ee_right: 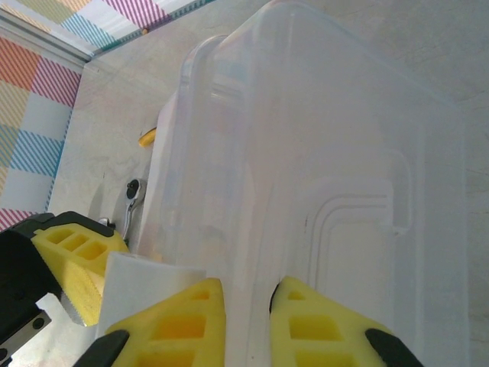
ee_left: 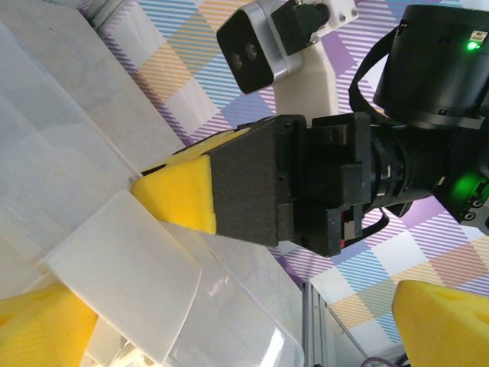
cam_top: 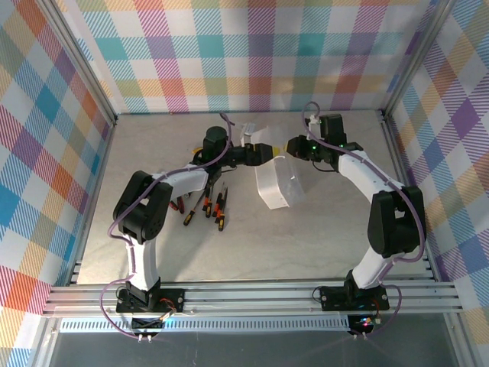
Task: Pack the tool kit
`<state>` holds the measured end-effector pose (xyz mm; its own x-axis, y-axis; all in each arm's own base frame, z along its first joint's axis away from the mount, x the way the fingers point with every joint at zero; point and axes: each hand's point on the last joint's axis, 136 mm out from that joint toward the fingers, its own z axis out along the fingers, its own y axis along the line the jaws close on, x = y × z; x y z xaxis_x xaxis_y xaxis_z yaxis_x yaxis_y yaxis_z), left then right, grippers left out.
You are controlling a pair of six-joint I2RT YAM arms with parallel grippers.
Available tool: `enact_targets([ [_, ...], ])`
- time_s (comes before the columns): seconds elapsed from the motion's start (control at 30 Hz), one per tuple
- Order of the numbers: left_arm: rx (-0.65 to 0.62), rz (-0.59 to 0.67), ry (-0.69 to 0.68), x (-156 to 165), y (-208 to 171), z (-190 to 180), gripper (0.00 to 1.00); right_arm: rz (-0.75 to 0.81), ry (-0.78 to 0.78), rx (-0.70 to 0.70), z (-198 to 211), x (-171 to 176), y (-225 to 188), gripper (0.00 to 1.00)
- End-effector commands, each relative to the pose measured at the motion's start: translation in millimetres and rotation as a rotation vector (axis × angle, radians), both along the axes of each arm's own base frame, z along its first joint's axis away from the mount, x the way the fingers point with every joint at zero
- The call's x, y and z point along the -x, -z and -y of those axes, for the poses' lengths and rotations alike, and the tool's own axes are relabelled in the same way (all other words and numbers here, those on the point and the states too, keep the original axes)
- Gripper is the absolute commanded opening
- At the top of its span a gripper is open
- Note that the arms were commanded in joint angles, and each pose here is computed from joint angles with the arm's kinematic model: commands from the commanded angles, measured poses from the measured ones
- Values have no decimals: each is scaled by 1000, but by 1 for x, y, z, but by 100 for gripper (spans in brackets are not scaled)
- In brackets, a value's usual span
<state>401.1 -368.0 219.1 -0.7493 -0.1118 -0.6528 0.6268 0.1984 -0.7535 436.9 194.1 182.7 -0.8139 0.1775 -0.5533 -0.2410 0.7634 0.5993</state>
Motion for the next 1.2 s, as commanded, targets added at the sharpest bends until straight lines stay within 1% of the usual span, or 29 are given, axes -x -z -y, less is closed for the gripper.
enact_targets([
  [0.0,-156,-244,-16,15,93,-10,100,-78,-206,-32,-48,39,4,0],
  [0.17,-192,-247,-32,17,102,-19,100,-68,-220,-28,-57,38,-2,0],
  [0.53,-237,-252,-36,14,113,-22,100,-39,-247,-25,-64,44,-23,0],
  [0.83,-242,-257,-47,9,117,-23,100,-57,-265,-7,-70,46,-16,0],
  [0.97,-246,-257,-51,5,116,-23,100,-55,-258,27,-65,47,-15,0],
  [1.07,-245,-250,-56,3,111,-25,100,-35,-239,94,-53,46,-17,0],
  [1.1,-247,-244,-58,2,108,-26,100,-27,-231,118,-48,45,-19,2],
  [1.13,-252,-241,-63,2,107,-28,100,-14,-225,137,-43,43,-24,8],
  [1.17,-258,-233,-66,2,104,-30,100,-4,-221,163,-36,42,-27,17],
])
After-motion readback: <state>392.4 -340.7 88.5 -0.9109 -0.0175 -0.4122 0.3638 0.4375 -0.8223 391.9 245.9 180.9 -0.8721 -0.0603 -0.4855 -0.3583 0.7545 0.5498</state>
